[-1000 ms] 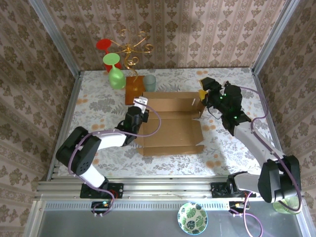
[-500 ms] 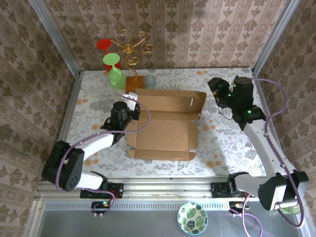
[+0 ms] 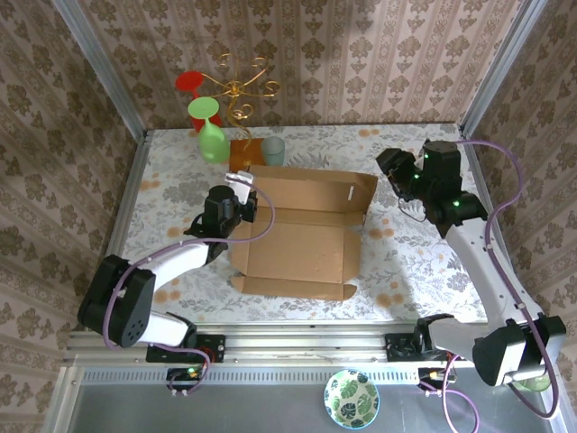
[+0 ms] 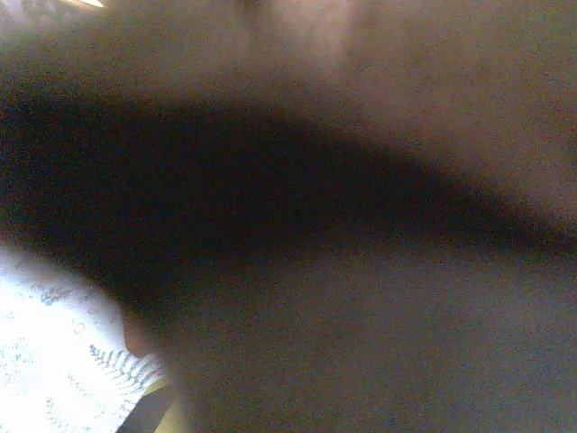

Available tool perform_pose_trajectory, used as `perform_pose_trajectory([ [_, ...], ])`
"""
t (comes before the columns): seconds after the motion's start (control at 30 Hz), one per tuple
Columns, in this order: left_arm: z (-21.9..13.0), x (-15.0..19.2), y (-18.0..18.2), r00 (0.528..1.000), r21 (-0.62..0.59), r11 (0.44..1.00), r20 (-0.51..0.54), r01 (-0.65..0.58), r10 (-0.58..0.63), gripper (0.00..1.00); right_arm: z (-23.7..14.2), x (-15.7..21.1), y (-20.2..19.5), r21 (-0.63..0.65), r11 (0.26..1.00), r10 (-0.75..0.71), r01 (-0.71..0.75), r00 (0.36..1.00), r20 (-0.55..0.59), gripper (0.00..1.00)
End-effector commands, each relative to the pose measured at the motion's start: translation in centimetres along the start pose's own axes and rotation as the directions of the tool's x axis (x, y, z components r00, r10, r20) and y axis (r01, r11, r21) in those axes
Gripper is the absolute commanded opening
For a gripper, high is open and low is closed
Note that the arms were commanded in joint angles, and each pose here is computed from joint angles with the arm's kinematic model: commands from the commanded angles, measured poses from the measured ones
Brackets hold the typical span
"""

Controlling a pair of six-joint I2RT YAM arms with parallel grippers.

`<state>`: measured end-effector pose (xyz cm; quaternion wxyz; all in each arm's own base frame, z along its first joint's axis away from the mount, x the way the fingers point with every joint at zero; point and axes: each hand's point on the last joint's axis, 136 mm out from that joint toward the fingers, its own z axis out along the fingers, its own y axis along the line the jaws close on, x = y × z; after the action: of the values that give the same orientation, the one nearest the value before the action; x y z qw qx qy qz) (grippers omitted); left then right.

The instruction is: Fold the paper box

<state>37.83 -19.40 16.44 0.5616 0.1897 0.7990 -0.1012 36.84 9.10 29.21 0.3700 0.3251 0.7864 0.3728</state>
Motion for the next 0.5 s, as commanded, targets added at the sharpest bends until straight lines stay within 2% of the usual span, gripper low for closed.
perform_pose_trajectory([
  [0.0, 0.5, -2.2, 0.2, 0.998, -0.034, 0.999, 0.056, 0.01, -0.008, 0.0, 0.8, 0.7, -0.7, 0.086, 0.988, 0.127, -0.126, 0.992, -0.012, 0.49],
  [0.13, 0.8, -2.3, 0.1, 0.998, -0.041, 0.999, 0.06, 0.016, -0.013, 0.0, 1.6, 1.9, -0.4, 0.139, 0.985, 0.109, -0.104, 0.994, -0.026, 0.48],
  [0.27, 1.0, -2.1, 0.1, 0.998, -0.049, 0.999, 0.063, 0.021, -0.018, 0.0, 2.3, 2.9, -2.3, 0.241, 0.966, 0.108, -0.098, 0.994, -0.032, 0.46],
  [0.47, 1.0, -1.7, -0.2, 0.998, -0.034, 0.999, 0.059, 0.024, -0.022, 0.0, 5.0, 3.1, -2.4, 0.224, 0.972, 0.084, -0.069, 0.995, -0.058, 0.45],
])
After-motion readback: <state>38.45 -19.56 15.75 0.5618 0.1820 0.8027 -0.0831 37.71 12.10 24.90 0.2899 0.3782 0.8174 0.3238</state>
